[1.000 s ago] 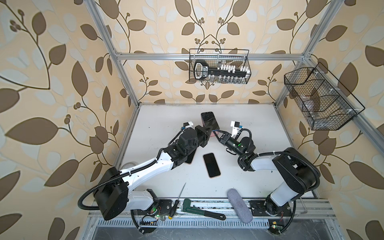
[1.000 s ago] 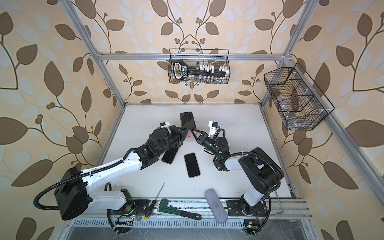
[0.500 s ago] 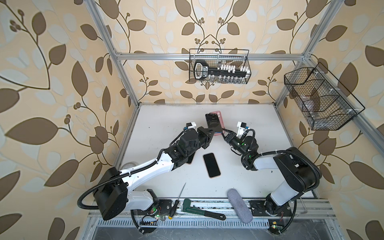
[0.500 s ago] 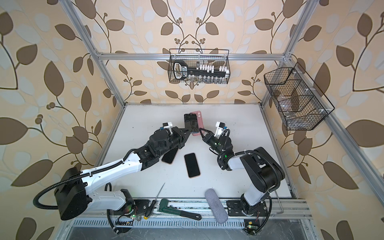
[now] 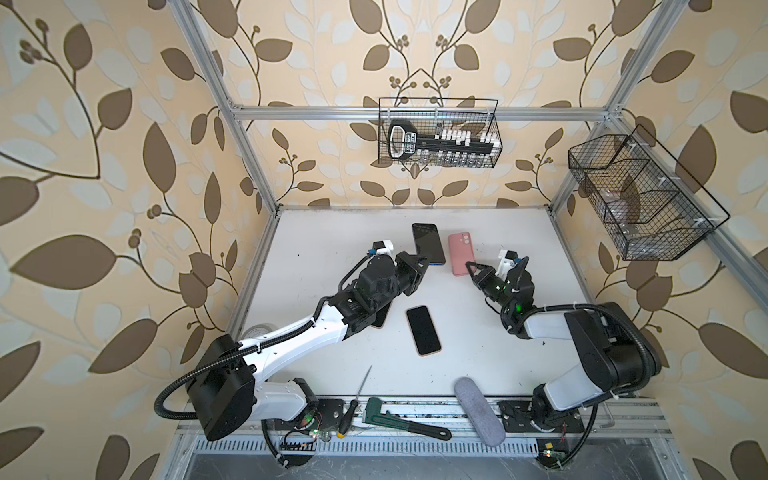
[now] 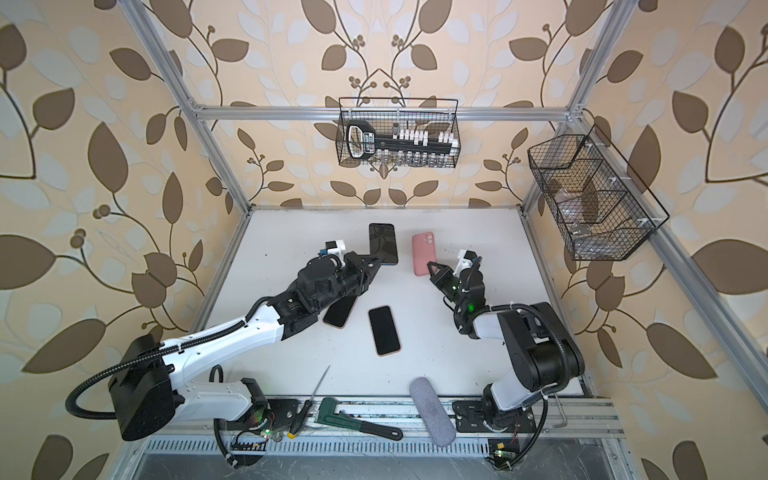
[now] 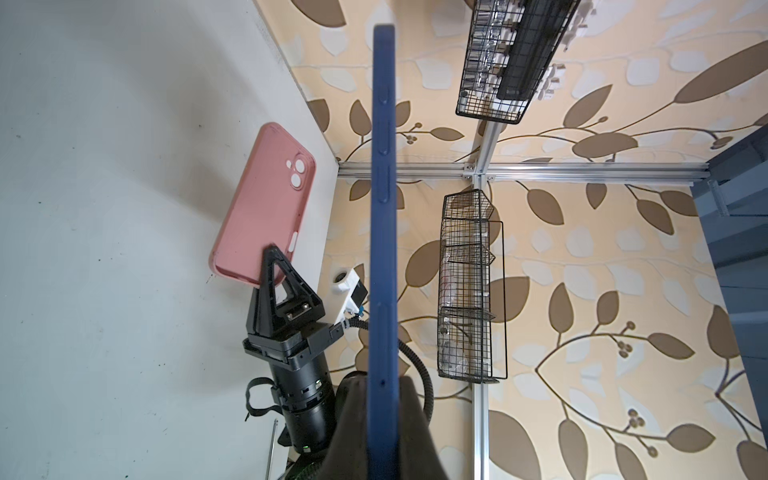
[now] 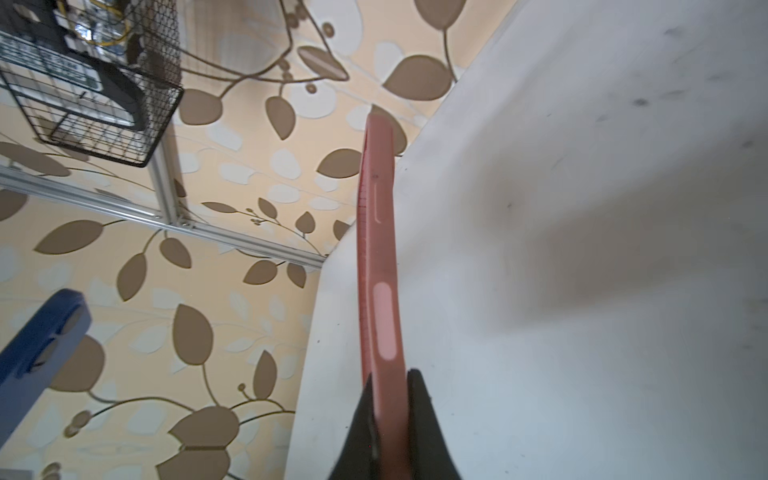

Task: Take the phone out of the phone case
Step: 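Carry the pink case away with the right gripper and lower it onto the table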

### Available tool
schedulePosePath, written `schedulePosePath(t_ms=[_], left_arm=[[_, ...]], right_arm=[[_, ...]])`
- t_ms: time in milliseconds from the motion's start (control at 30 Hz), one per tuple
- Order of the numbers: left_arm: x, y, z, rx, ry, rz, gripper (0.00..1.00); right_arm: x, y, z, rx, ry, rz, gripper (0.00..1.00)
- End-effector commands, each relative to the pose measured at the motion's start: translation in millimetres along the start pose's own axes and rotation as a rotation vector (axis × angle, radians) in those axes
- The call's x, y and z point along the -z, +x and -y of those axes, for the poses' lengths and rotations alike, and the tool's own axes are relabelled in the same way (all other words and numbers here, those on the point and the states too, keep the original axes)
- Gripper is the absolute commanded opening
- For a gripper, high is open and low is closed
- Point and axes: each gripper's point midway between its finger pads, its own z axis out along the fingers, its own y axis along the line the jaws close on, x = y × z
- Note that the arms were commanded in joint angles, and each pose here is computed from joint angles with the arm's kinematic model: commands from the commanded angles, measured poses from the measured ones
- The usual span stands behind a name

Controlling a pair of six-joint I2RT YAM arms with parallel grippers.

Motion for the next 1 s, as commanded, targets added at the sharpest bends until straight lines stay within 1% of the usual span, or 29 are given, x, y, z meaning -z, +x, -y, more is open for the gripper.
schedulePosePath(t_ms=[0,100,267,367,467,567,867,967], left_arm=[[11.2,-2.4,59.6,-0.069,0.181,-0.005,0.0],[8.1,-6.6,53.5,-0.063,0.175,-0.007,0.0],[3.9,-14.0,46.6,-0.043,0.183,-0.018,0.0],[2.8,-18.2,43.8,-0.039,0.181,-0.019,0.0],[2.6,-20.1,43.1,-0.04,0.182,-0.028,0.0],[2.7,-22.9,41.9,-0.044,0.18,-0.028,0.0],[0.6,-31.5,37.6,-0.037,0.173,-0.025,0.0],[0.9,-32.6,37.1,-0.037,0.173,-0.025,0.0]], right_arm=[[13.9,1.2,30.9,0.07,0.126,-0.075,0.0],[22.8,-10.2,49.8,0.091,0.2,-0.093,0.0],[30.9,-25.1,74.8,0.113,0.281,-0.11,0.0],[35.8,-35.0,86.9,0.102,0.299,-0.102,0.0],[42.9,-47.3,99.4,0.104,0.342,-0.078,0.0],[45.5,-54.5,110.5,0.117,0.389,-0.082,0.0],[40.5,-68.6,138.7,0.126,0.465,-0.104,0.04],[36.6,-72.9,145.9,0.125,0.484,-0.113,0.1]])
